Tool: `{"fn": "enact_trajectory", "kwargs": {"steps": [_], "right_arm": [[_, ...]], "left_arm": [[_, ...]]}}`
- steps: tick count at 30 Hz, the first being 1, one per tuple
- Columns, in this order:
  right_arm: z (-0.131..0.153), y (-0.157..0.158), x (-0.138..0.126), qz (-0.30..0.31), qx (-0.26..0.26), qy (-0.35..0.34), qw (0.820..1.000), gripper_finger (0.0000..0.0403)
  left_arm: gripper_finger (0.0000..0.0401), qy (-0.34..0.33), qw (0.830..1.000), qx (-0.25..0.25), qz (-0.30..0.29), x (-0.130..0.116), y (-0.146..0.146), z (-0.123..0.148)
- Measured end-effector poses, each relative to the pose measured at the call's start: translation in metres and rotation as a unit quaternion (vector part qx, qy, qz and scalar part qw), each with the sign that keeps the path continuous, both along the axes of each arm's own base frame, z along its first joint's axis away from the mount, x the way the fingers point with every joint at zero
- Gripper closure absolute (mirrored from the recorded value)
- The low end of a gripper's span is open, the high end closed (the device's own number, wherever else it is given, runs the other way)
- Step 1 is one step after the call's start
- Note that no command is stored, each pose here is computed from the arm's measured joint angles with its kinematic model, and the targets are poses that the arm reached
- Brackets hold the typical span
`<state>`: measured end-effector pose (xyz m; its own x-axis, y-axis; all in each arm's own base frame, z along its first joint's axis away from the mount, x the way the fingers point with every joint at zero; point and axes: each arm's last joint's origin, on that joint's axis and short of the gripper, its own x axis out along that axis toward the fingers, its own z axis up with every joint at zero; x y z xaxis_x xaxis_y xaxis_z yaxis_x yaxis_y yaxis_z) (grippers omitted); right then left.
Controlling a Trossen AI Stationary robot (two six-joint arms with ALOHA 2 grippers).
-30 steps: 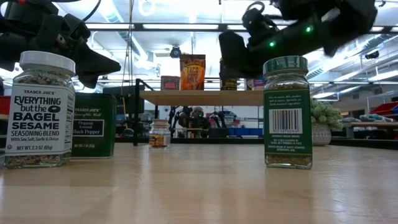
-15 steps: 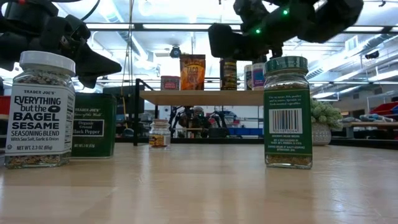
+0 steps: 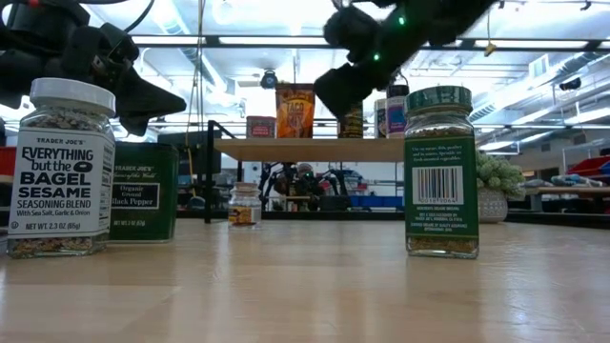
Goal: Shelf spices
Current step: Put the yellow seasoning bottle on the shelf
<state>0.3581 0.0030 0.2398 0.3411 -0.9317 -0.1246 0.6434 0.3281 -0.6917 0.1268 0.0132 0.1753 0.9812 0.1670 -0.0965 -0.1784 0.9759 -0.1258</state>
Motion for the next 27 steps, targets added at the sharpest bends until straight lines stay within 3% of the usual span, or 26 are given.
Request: {"fn": "enact_trajectory", "kwargs": {"steps": [4,11,27], "right_arm": [[0.015,0.004,0.000,-0.011,-0.024,0.106,0.994,0.0403],[0.019,0.001,-0.002,-0.007,-0.037,0.195,0.980,0.0403],[0.016,-0.038,-0.001,0.007,0.003,0.229,0.973,0.0403]], "left_arm": [[0.0353,0.000,1.000,0.000,0.000,0.000,0.000,0.000],[0.0353,0.000,1.000,0.002,0.002,0.000,0.000,0.000],[0.0353,0.000,1.000,0.001,0.003,0.000,0.000,0.000]]}}
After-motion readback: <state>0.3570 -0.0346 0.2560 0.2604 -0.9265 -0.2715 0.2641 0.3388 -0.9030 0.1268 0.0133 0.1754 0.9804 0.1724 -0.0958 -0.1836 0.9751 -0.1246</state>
